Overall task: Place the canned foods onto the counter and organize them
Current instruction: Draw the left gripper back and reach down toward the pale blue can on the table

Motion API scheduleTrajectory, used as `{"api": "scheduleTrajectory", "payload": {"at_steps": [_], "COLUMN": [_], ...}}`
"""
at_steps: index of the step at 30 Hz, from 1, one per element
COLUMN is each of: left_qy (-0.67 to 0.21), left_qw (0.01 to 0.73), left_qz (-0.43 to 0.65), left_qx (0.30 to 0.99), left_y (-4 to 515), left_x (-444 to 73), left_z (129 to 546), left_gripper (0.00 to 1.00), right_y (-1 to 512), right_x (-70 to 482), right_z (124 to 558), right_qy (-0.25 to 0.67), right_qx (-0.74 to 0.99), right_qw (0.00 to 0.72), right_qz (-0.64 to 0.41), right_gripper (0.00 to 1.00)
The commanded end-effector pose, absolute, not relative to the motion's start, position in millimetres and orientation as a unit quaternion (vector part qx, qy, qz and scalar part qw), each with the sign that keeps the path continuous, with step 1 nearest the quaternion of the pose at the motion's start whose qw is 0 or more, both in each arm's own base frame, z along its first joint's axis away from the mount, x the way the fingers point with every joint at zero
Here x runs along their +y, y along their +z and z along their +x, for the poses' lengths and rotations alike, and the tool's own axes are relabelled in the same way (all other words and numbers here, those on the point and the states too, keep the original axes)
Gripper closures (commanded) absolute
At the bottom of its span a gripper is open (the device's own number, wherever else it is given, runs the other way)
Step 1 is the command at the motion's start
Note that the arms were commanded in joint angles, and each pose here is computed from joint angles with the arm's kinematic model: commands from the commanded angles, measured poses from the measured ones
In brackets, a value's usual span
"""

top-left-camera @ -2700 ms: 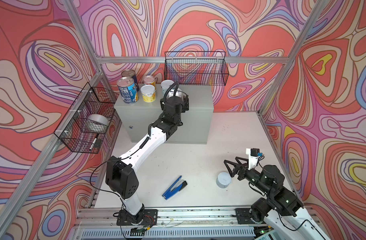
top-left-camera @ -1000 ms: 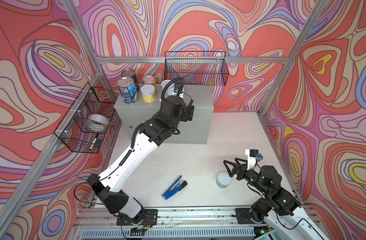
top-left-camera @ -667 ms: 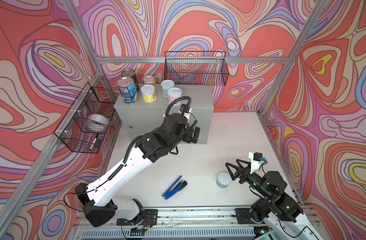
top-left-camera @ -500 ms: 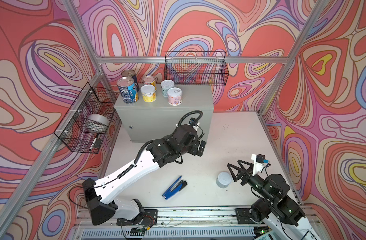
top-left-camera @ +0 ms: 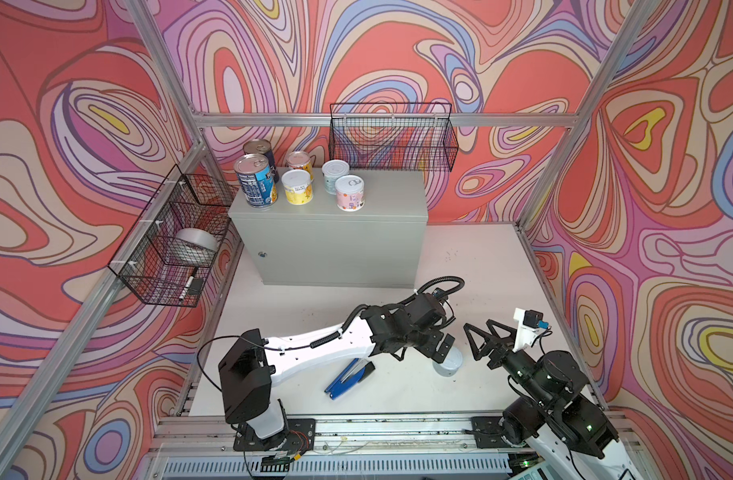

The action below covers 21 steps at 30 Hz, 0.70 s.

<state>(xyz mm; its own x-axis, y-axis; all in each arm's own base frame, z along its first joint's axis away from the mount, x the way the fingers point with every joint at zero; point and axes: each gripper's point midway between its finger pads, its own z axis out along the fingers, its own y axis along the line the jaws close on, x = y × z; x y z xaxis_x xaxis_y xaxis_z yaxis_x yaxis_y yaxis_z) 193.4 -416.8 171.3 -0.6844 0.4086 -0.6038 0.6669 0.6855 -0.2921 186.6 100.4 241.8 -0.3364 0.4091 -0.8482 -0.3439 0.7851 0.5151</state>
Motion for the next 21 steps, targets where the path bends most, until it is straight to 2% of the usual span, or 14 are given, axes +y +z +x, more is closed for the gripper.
{"api": "scheduleTrajectory", "payload": {"at_steps": [1,11,21], "left_qy": [-0.288,-0.24,-0.209], "left_qw": [0.235,0.228,0.212], "left_qz": [0.292,0.285,0.281], "left_qx": [0.881,0.9,0.912], "left_y": [154.6,112.1,93.0], "left_x": [-437.2,-454.0,-463.1], "left_z": [186.7,185.8,192.1], "left_gripper": [0.0,0.0,0.0], "right_y": [255.4,262.4,260.9], "right_x": [97.1,89.1,86.7], "right_z": [182.6,178.5,178.7], "right_qy": [0.335,0.324,0.317], "right_qx": [0.734,0.729,0.733], "right_qw": [0.59,0.602,0.601], "right_qz": [0.026,0.03,0.033], "right_gripper": [0.02,0.02,0.02]}}
